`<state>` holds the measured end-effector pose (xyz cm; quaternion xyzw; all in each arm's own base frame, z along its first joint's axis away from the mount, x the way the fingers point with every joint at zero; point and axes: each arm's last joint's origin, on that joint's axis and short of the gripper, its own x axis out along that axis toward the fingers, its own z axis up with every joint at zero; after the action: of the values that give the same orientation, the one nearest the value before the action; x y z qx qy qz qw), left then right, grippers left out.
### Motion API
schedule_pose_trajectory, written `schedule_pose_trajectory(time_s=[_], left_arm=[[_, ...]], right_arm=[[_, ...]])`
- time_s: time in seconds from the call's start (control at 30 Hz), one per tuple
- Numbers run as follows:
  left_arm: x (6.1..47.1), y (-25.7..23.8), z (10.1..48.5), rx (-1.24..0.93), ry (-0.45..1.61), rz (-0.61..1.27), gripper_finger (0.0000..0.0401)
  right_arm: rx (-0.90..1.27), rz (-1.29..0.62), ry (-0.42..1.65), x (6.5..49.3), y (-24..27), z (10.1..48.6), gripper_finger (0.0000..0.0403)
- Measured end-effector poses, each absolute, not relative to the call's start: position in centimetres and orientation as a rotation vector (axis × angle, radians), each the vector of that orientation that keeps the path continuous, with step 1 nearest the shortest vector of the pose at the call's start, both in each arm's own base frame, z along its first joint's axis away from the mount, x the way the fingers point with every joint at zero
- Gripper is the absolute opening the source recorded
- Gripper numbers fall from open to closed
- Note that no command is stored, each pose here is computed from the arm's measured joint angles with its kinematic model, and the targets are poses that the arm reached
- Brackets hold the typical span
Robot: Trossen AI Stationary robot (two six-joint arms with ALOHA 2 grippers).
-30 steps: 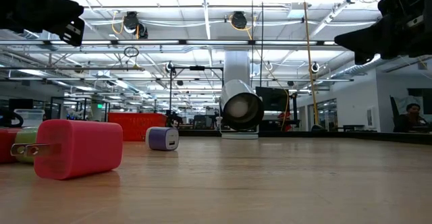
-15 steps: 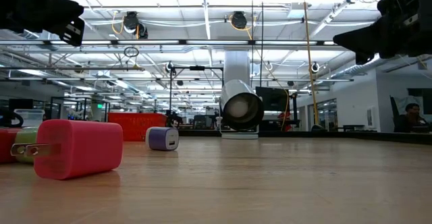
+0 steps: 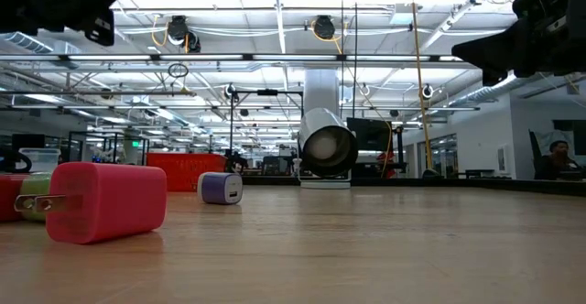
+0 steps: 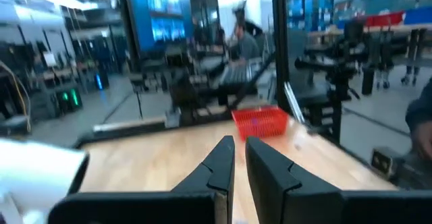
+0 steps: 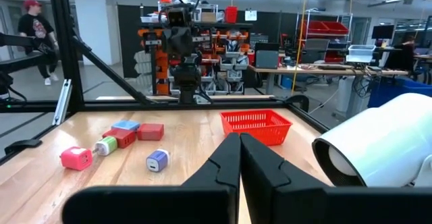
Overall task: Pick & Place Office items
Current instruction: Put the purple charger adapter into the top red bin
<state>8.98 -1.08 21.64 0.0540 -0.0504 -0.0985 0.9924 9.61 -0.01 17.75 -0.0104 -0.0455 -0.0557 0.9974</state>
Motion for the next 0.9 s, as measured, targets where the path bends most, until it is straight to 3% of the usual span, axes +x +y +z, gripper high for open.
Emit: schedule_pose_trajectory(time_s=[0.3, 0.9], left_arm=[[8.6, -1.0, 23.5, 0.031, -0.286, -0.177, 0.0042], [8.7, -0.4, 23.3, -0.057, -0.260, 0.033, 0.0042]], right_arm=[[-0.021, -0.112, -0.093, 9.6, 0.0, 17.8, 0.0000], [-0.021, -0.111, -0.093, 9.6, 0.0, 17.8, 0.0000]])
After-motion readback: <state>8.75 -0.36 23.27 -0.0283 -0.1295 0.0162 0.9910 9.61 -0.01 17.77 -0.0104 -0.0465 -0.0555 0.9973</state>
